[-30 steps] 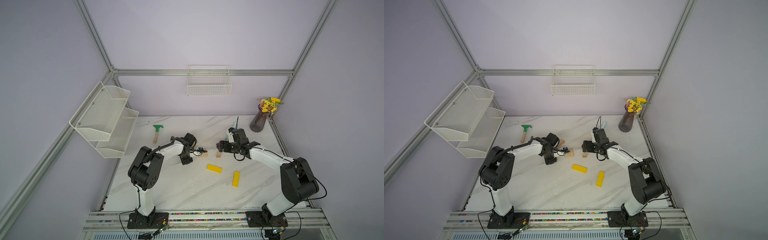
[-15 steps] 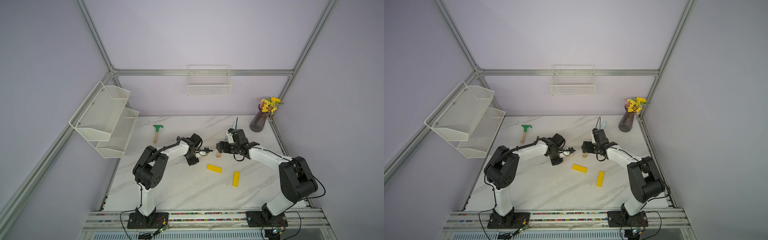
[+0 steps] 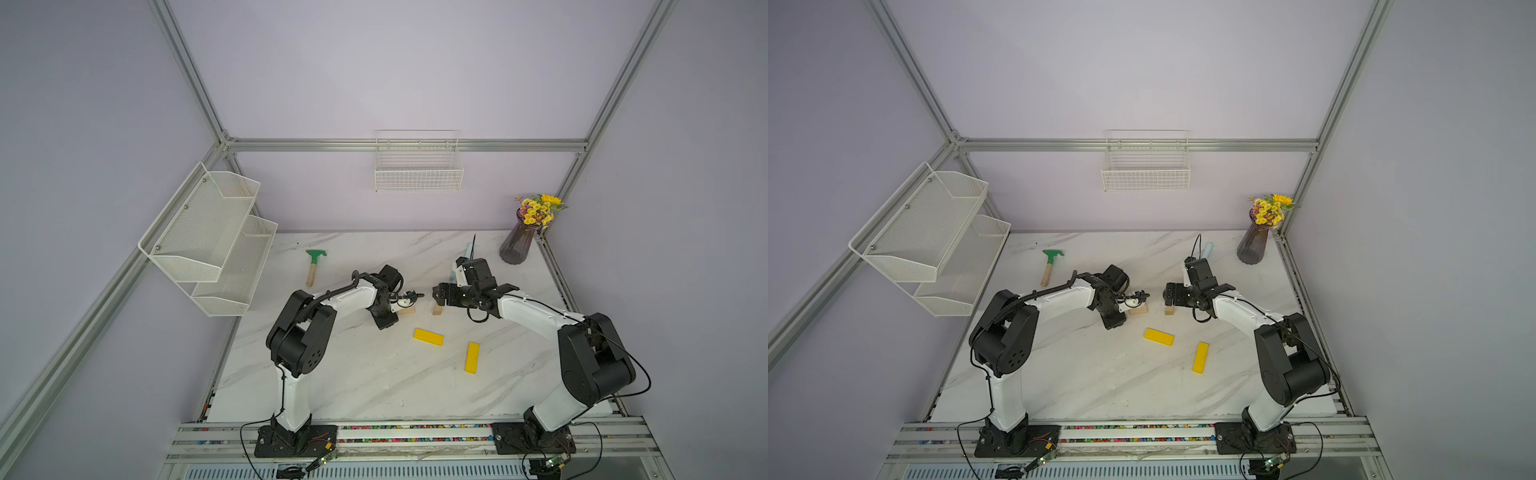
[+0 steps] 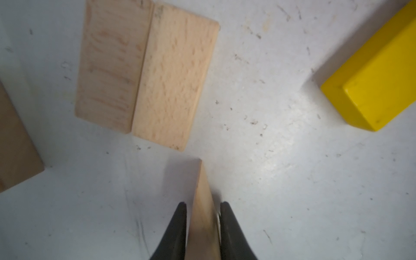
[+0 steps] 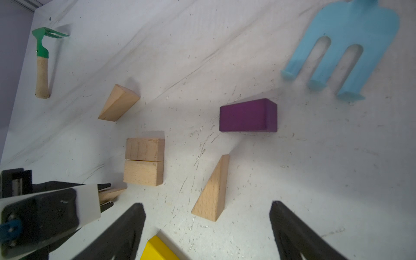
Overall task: Assemble a small pinwheel with building blocks
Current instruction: Assemble the building block at the center of the board.
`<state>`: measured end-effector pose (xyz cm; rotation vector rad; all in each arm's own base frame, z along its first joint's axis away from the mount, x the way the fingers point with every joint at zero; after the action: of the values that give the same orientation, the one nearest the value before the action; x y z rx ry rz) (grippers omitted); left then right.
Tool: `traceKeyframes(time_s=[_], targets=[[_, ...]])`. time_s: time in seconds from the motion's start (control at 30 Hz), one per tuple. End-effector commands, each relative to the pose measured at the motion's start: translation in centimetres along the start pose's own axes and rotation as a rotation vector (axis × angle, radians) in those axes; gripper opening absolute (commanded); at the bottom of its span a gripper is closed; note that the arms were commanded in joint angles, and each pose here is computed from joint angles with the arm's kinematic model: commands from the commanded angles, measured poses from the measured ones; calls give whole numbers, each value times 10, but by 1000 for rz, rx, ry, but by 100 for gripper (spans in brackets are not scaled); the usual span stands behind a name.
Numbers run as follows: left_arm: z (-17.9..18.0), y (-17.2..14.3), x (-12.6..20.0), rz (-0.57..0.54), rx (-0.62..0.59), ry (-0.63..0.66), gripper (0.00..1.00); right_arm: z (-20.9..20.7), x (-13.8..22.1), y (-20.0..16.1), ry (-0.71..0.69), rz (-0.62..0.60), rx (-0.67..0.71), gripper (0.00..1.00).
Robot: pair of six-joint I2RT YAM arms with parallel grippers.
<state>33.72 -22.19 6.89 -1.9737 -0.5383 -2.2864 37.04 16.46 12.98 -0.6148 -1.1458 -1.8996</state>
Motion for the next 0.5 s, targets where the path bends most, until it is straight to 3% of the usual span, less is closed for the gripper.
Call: traceKeyframes(time_s=[0.0, 0.23, 0.47], targets=[[-5, -16, -12, 49, 26, -45, 23, 3, -1, 7, 11, -21, 0, 91], [-6, -20, -11, 51, 31, -50, 28, 3, 0, 8, 9, -22, 1, 91], [-3, -21, -9, 47, 34, -43, 42, 4, 0, 10, 8, -26, 5, 91]])
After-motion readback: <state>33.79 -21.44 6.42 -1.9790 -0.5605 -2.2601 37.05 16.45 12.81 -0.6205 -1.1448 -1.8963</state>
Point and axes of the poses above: each gripper's point midway between its finger pads, its own x axis back along the fingers, its own z axis along the line the jaws close on, y = z × x, the point moved 4 cm from there along x, back along the fingers, and after that the axes turned 9 degrees about -x, right-handed, at the moved point
